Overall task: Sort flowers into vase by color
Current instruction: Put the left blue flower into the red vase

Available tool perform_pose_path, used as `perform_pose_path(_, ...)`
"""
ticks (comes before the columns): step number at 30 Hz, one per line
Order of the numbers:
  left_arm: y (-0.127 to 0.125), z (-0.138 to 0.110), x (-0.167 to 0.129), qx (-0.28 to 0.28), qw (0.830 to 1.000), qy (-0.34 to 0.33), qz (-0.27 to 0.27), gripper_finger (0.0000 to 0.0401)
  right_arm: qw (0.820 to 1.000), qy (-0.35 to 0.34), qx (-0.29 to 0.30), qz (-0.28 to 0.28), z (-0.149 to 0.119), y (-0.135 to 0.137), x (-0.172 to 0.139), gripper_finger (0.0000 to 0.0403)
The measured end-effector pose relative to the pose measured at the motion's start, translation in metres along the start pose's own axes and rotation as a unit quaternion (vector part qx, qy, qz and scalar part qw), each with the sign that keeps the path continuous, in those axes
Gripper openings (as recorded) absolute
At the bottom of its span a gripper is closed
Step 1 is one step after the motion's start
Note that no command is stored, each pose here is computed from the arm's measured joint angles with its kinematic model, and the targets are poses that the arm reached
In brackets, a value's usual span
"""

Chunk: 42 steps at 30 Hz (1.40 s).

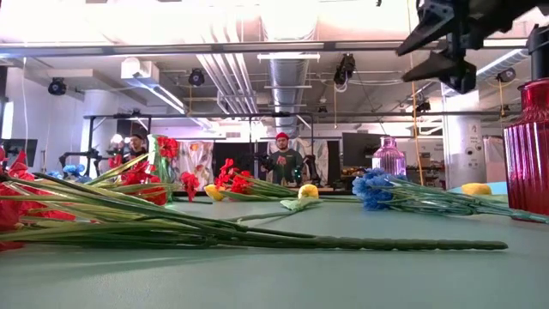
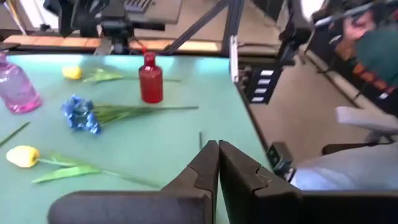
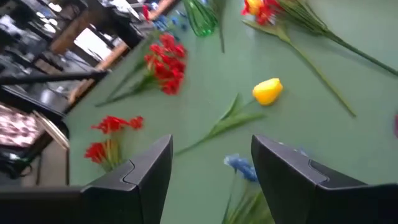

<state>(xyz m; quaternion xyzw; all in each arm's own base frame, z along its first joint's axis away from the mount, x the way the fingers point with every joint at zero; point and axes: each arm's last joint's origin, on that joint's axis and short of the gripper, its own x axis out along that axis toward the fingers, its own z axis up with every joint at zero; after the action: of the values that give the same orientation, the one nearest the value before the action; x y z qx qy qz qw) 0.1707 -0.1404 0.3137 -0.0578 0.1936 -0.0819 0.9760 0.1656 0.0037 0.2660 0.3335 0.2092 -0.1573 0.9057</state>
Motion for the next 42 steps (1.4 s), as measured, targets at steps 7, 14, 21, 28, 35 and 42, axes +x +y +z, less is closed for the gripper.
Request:
perform_pose_path(7,0.002,-0.02,0.01,-0.007,0.997,-0.067,-0.025,0.0,1.0,0.015,0.018,-0.005,0.015,0.021,0.017,0.021)
perform_pose_path(14,0.003,-0.031,0.001,0.063,0.952,-0.246,-0.173,0.0,0.997,0.043,0.051,-0.027,0.013,0.031,0.041,0.021)
perform_pose_path(21,0.004,-0.025,-0.004,0.041,0.948,-0.256,-0.184,0.0,0.995,0.063,0.054,-0.049,0.01,0.033,0.058,0.021)
perform_pose_path(28,0.001,-0.02,-0.002,0.047,0.953,-0.236,-0.182,0.0,0.993,0.076,0.07,-0.062,0.01,0.037,0.073,0.021)
perform_pose_path(35,0.003,-0.013,-0.001,0.06,0.976,-0.187,-0.092,0.0,0.986,0.11,0.105,-0.063,0.018,0.04,0.089,0.021)
perform_pose_path(42,0.001,0.004,-0.007,0.049,0.984,-0.158,-0.063,0.0,0.97,0.198,0.083,-0.117,0.032,0.062,0.106,0.0205)
